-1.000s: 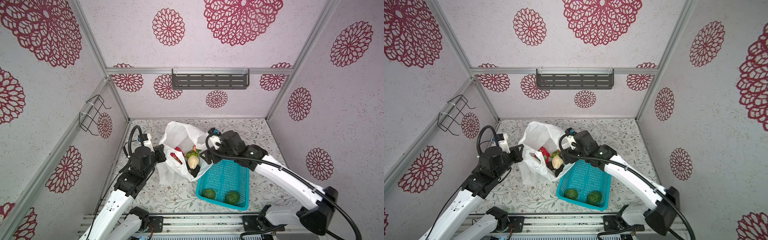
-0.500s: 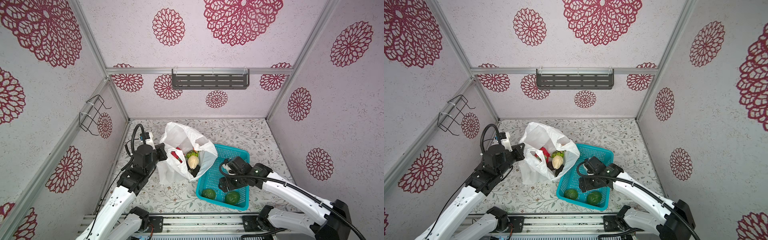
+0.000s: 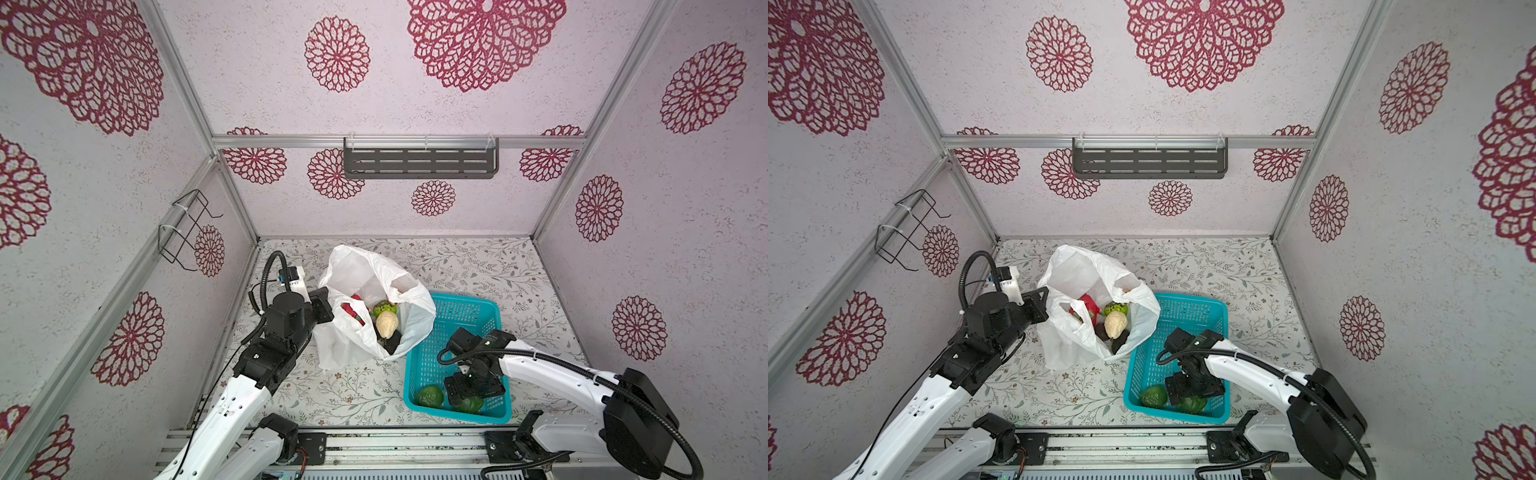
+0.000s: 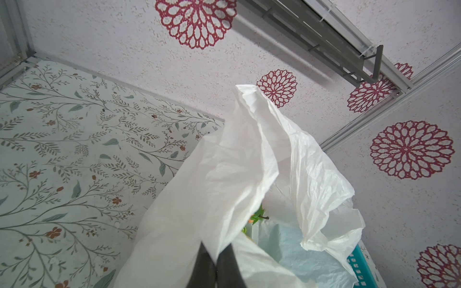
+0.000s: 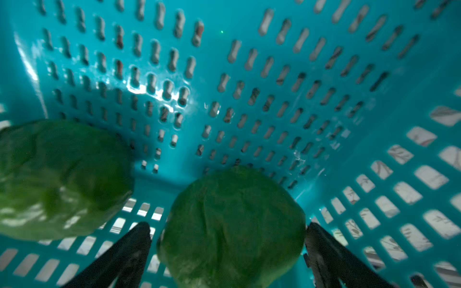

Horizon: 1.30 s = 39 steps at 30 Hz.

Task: Place the fruits into the plastic bag
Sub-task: 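Withdraw the right gripper and grasp a round green fruit in the basket, then carry the green fruit into the bag and release it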

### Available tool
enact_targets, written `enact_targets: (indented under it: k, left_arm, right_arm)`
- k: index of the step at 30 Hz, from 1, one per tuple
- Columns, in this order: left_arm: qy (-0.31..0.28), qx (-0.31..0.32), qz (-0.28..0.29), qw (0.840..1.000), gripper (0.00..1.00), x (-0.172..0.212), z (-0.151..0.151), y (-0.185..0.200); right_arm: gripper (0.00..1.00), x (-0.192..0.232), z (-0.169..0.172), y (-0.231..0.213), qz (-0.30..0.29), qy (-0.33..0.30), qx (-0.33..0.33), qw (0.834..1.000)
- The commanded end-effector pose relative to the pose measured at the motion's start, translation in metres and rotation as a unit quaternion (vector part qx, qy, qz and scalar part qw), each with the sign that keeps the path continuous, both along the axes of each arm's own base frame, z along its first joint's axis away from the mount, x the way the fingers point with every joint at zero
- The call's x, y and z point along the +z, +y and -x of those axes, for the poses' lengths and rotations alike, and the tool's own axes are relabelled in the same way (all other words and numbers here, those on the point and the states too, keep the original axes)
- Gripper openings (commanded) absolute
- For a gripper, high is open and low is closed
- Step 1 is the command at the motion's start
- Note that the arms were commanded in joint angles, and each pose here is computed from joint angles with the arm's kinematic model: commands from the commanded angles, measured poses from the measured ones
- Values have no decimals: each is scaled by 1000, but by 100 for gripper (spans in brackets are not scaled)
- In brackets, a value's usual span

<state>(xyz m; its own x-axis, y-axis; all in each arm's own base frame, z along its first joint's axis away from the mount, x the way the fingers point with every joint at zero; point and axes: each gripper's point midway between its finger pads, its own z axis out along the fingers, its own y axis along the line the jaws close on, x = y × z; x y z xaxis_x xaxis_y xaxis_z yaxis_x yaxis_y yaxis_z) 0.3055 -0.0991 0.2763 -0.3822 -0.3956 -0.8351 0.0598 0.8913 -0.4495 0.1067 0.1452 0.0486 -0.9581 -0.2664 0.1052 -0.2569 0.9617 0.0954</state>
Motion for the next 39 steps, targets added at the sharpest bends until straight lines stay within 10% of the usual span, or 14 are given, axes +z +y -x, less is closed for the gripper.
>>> enact_targets:
  k: [1, 11, 22, 29, 39]
  left_arm:
    - [-10, 5, -10, 1000, 0, 8, 2, 4]
    - [-10, 1, -5, 1000, 0, 11, -1, 1]
    - [-9, -9, 8, 1000, 0, 12, -5, -6]
    - [-1, -8, 16, 1000, 0, 10, -3, -6]
    - [-2, -5, 30, 1000, 0, 12, 1, -6]
  right_arm:
    - [97, 1, 0, 6, -8, 7, 19, 1000]
    - [58, 9, -10, 12, -22, -20, 33, 999]
    - [52, 164, -99, 80, -164, -246, 73, 952]
    - [55, 209, -120, 157, -299, -258, 124, 910]
    - [64, 145, -201, 207, -198, -224, 97, 949]
